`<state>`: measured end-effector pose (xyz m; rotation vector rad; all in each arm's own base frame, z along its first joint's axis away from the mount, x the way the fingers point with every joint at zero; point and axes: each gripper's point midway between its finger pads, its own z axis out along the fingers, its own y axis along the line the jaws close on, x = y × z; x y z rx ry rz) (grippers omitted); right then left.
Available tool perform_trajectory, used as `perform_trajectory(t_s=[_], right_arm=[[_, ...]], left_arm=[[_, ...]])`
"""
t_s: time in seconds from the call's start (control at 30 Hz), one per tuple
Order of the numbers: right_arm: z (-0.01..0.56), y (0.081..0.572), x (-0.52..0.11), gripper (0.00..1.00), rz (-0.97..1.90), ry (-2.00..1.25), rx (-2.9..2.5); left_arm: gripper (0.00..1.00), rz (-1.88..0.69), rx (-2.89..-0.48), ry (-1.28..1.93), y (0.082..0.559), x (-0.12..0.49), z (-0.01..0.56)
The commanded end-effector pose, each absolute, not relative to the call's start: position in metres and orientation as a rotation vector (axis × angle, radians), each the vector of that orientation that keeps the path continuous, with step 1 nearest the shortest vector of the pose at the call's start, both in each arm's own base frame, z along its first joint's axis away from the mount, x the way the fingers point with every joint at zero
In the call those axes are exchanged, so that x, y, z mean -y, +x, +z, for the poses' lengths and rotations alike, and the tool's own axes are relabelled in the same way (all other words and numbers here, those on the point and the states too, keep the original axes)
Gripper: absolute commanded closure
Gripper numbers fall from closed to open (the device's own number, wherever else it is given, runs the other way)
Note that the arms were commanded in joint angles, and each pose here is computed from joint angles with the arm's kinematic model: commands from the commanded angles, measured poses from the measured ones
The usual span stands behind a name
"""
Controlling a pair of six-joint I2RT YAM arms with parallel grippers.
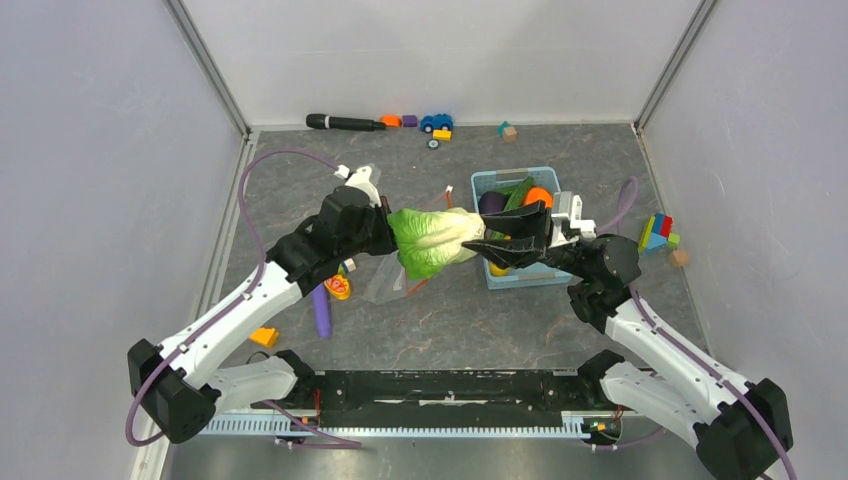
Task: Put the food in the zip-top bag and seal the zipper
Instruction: Place the fake vegetable in the zipper food storage bag.
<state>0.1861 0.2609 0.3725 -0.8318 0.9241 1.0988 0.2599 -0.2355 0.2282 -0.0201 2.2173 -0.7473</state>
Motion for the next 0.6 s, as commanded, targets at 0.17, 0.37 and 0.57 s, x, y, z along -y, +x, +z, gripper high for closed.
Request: perform_trajectory(t_s=[0.17,0.37,0.57], right_arm=[[0.354,0.209,-0.258,1.00,0.945,-0.796,-0.945],[0.329,0.222,-0.253,1.00,0.920,-0.738,-1.049],[0.317,0.236,-0.245,1.00,0.818,-0.727,-1.134]], left_arm=[[0.98,-0.913,-2.080,-0.074,0.251,0.240,0.276],[0.98,-0.932,-2.064,-0.089,0.249,0.238,0.282],[0.98,-0.912,-2.062,-0.107,0.251,0.235,0.281]])
